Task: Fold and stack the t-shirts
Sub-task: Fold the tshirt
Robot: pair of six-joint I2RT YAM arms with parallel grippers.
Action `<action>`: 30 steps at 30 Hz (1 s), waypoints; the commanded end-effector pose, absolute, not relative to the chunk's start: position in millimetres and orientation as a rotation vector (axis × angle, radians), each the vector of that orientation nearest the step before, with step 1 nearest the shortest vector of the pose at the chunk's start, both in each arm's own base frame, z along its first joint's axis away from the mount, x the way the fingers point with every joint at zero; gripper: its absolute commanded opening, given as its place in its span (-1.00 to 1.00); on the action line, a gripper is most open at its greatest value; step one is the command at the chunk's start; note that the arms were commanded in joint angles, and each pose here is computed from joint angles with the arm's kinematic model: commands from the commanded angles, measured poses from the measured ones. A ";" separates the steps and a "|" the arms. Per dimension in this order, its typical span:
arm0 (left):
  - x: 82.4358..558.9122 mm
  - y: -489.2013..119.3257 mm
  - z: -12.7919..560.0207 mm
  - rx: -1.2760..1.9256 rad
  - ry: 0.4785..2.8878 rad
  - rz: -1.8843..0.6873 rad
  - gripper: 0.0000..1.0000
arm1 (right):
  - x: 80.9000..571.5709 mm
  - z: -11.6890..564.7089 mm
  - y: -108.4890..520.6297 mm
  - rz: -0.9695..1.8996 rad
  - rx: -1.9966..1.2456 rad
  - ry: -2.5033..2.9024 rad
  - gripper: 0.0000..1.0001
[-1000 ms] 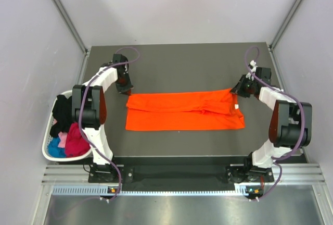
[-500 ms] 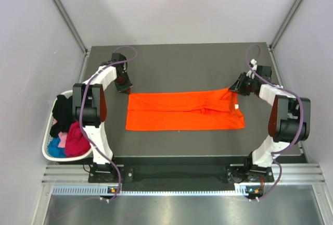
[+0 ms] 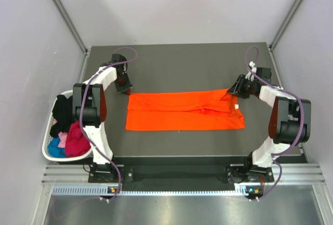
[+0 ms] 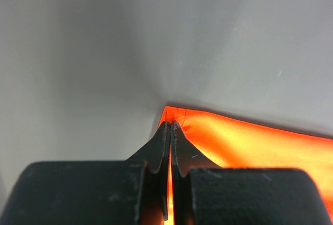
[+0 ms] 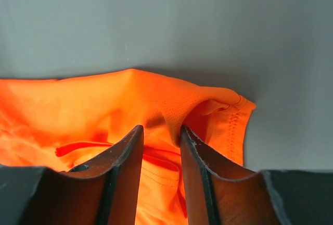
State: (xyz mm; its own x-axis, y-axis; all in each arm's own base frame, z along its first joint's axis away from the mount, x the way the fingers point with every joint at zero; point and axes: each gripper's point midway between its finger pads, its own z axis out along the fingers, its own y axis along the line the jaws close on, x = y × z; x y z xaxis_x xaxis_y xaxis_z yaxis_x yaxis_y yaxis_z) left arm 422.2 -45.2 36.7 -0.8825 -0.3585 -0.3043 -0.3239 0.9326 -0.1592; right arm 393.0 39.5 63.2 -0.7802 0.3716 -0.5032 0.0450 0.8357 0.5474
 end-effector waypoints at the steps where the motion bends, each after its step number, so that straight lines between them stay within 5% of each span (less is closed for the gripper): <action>1: 431.9 -44.7 44.6 -0.512 2.704 -0.175 -1.00 | 395.2 71.5 37.4 0.708 0.252 2.354 -0.30; 4: 433.3 -44.3 44.5 -0.515 2.695 -0.174 -1.00 | 394.7 65.6 39.2 0.721 0.253 2.363 -0.33; 6: 433.8 -43.2 42.6 -0.523 2.692 -0.165 -1.00 | 394.6 63.0 36.3 0.705 0.257 2.368 -0.55; 7: 434.6 -43.0 42.7 -0.523 2.689 -0.164 -1.00 | 394.6 62.6 32.8 0.689 0.272 2.368 -0.86; 9: 435.9 -42.7 42.0 -0.529 2.682 -0.163 -1.00 | 394.2 68.0 22.4 0.630 0.305 2.352 -1.00; 28: 429.6 -27.8 34.4 -0.576 2.692 -0.041 -1.00 | 399.2 80.2 2.5 0.558 0.377 2.319 -1.00; 30: 427.8 -28.7 34.9 -0.572 2.700 -0.046 -1.00 | 396.8 79.7 4.2 0.565 0.380 2.325 -0.78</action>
State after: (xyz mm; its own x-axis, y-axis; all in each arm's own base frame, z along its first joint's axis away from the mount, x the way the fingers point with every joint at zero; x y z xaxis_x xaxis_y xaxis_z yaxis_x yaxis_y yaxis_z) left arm 423.4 -35.9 30.1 -0.8584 -0.3935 -0.3290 -0.3750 0.9191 -0.1208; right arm 385.7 12.6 53.7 -0.7599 0.4170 -0.4987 0.1357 0.8520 0.5056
